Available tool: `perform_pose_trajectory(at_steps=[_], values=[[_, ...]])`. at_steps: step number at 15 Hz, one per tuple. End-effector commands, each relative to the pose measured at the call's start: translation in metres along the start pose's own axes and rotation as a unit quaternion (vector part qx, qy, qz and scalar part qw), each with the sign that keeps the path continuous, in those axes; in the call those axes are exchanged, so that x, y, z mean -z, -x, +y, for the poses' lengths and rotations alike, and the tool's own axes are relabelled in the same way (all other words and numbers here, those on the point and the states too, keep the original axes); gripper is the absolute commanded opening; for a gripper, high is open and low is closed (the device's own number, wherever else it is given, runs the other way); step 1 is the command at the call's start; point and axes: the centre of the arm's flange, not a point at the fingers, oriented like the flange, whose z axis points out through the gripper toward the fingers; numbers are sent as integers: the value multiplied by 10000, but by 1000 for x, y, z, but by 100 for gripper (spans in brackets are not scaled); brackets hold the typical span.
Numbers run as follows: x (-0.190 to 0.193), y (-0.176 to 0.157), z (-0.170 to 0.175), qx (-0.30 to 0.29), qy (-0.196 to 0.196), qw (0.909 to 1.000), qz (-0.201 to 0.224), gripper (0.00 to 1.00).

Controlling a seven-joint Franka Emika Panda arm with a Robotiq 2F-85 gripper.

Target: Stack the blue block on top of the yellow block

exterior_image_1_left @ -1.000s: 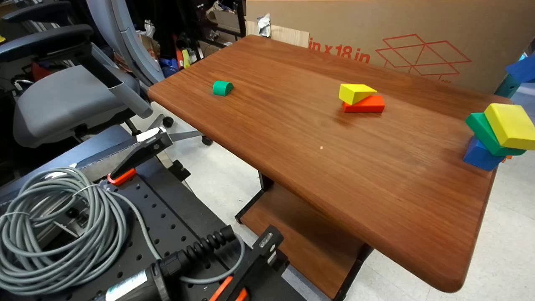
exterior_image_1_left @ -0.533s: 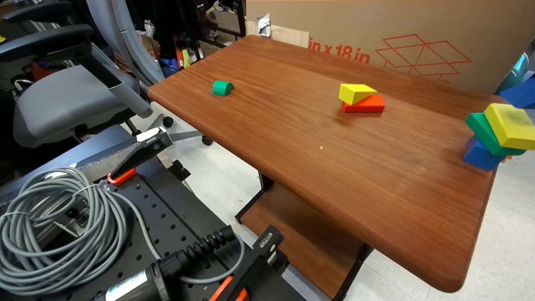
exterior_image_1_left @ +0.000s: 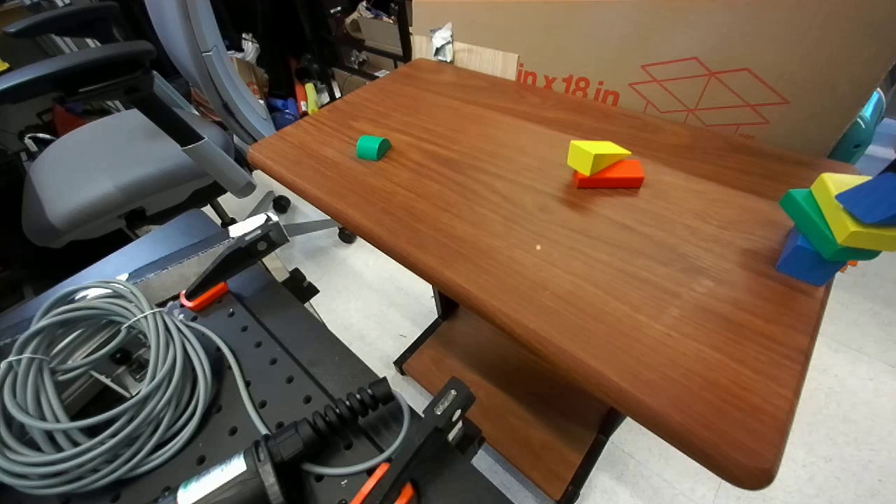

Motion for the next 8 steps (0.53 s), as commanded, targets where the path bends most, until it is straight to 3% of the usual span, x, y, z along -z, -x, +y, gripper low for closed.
perform_pose_trajectory(at_steps=[1,5,8], values=[[6,4,-8,59,135,9998,93,66],[20,23,-14,332,73,9993,156,95],[44,42,-14,608,48,9981,85,100]])
